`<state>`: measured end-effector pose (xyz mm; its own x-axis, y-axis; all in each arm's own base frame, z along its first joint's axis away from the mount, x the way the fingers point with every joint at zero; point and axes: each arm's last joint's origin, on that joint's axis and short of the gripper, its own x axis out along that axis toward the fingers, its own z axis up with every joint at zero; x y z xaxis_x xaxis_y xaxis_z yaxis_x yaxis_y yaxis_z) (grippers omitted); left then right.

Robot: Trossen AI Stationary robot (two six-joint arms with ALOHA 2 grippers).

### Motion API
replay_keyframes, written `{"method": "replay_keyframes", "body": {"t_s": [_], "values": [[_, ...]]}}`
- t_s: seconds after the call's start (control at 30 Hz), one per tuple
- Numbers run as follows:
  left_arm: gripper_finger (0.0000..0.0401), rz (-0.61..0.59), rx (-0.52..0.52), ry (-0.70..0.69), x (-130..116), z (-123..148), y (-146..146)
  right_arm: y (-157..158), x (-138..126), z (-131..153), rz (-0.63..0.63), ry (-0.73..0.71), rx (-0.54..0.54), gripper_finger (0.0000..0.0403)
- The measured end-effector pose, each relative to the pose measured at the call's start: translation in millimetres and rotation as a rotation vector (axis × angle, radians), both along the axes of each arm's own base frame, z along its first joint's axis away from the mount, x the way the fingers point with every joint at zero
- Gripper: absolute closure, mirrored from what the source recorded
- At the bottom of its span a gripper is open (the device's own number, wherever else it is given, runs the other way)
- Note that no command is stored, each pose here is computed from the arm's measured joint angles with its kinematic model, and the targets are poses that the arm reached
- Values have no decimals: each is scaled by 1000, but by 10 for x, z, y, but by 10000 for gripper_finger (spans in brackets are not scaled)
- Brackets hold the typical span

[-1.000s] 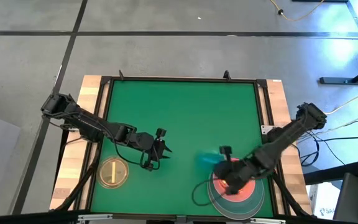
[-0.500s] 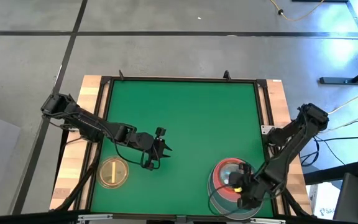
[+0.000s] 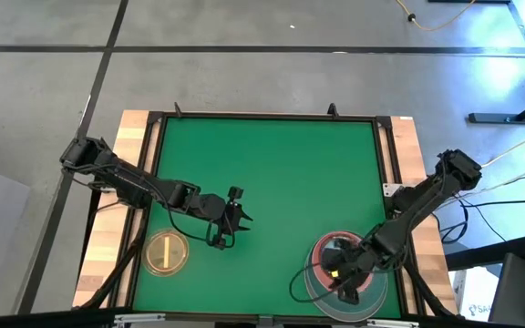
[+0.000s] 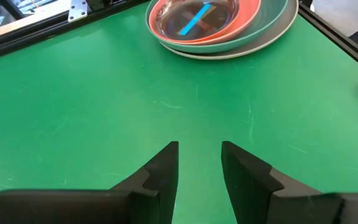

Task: Stack plastic plates
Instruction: Stack the transparent orange plate on top of the transparent blue plate

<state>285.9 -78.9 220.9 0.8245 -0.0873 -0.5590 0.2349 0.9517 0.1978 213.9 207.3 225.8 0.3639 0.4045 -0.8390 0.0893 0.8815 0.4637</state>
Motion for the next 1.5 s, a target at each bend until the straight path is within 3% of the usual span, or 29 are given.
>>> {"method": "replay_keyframes", "body": {"t_s": [0.07, 0.2, 0.33, 0.43, 0.6, 0.87, 1.17, 1.33, 1.5], "values": [[285, 0, 0, 0, 0, 0, 0, -38, 95, 86, 35, -141, -99, 206], [285, 0, 0, 0, 0, 0, 0, -191, 290, 159, 16, -419, -412, 197], [285, 21, -28, 11, -4, -6, 1, -363, 457, 176, -85, -558, -708, 203], [285, 78, -93, 74, -38, -51, 0, -488, 577, 110, -123, -581, -839, 207], [287, 251, -190, 294, -224, -207, -72, -614, 740, -44, -109, -562, -883, 209], [291, 458, -367, 661, -672, -357, -431, -615, 772, -176, -54, -511, -901, 209], [291, 632, -558, 793, -793, -141, -775, -615, 777, -175, -57, -514, -900, 210], [291, 733, -495, 939, -752, -301, -855, -616, 773, -177, -55, -511, -901, 210], [291, 726, -450, 1038, -665, -479, -940, -616, 772, -178, -55, -509, -901, 210]]}}
